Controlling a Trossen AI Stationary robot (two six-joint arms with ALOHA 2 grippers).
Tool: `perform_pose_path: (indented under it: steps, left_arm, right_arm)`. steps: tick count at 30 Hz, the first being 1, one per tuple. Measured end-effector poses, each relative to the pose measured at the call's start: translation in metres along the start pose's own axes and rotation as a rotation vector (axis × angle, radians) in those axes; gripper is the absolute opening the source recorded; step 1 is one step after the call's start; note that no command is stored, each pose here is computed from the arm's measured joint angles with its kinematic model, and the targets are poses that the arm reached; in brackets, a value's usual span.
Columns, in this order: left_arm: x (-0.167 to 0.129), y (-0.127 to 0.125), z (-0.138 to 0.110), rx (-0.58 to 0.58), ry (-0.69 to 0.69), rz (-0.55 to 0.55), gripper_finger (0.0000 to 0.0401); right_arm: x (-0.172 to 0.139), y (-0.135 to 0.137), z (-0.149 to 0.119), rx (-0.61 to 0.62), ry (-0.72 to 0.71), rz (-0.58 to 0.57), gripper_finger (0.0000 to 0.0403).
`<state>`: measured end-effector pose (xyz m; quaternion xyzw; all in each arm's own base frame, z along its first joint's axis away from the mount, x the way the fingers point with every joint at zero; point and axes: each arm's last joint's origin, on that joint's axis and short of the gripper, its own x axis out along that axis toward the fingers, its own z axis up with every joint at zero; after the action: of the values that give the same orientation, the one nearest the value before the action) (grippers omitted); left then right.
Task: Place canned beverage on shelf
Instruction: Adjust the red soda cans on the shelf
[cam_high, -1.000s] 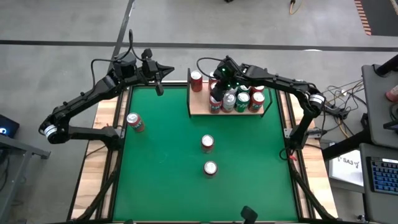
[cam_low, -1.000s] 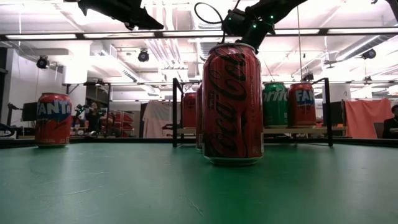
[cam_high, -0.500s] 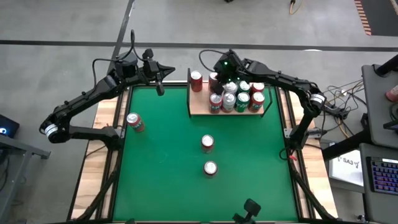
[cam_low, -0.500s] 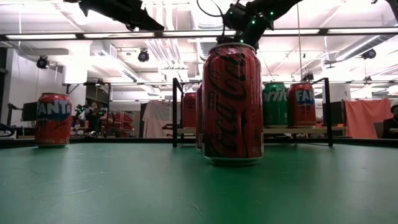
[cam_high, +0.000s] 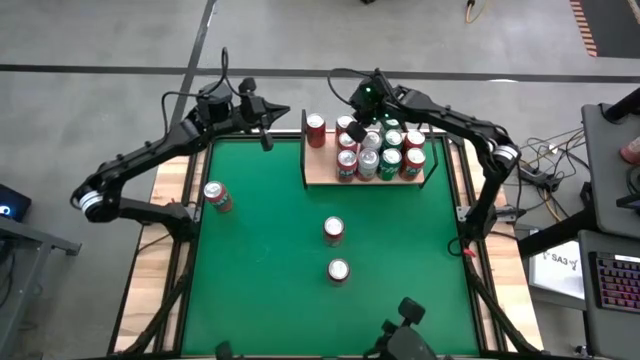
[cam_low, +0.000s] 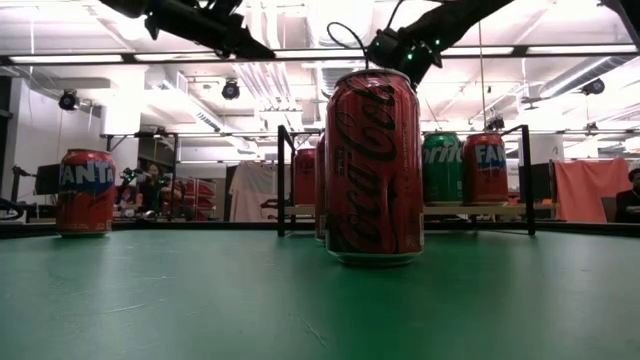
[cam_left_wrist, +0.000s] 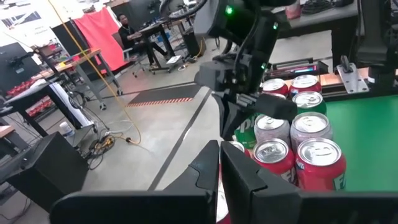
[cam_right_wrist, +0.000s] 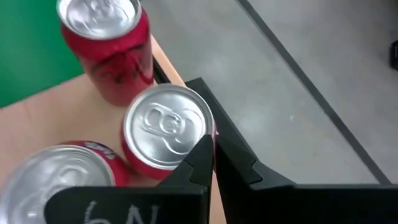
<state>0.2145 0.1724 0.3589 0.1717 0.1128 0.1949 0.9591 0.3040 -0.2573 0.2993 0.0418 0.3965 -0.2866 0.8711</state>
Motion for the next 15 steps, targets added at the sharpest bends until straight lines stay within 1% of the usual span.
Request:
perform_pose_path:
  steps: [5,12,15]
  left_arm:
    - [0.0065,0.0001,-0.0042,-0.001,0.010,-0.004,0.0000]
    - [0.0083,0.0000,-0.0057,0.004,0.015,-0.006,0.0000]
    - [0.0083,-0.0001,-0.0058,0.008,0.017,-0.006,0.0000]
  right_arm:
    - [0.0012,-0.0048,-0.0013,-0.016,0.004,-0.007,0.0009]
    - [-0.0013,-0.0041,-0.0014,-0.019,0.007,-0.003,0.0009]
    - [-0.0015,-0.0029,-0.0009,-0.017,-0.005,0.042,0.0009]
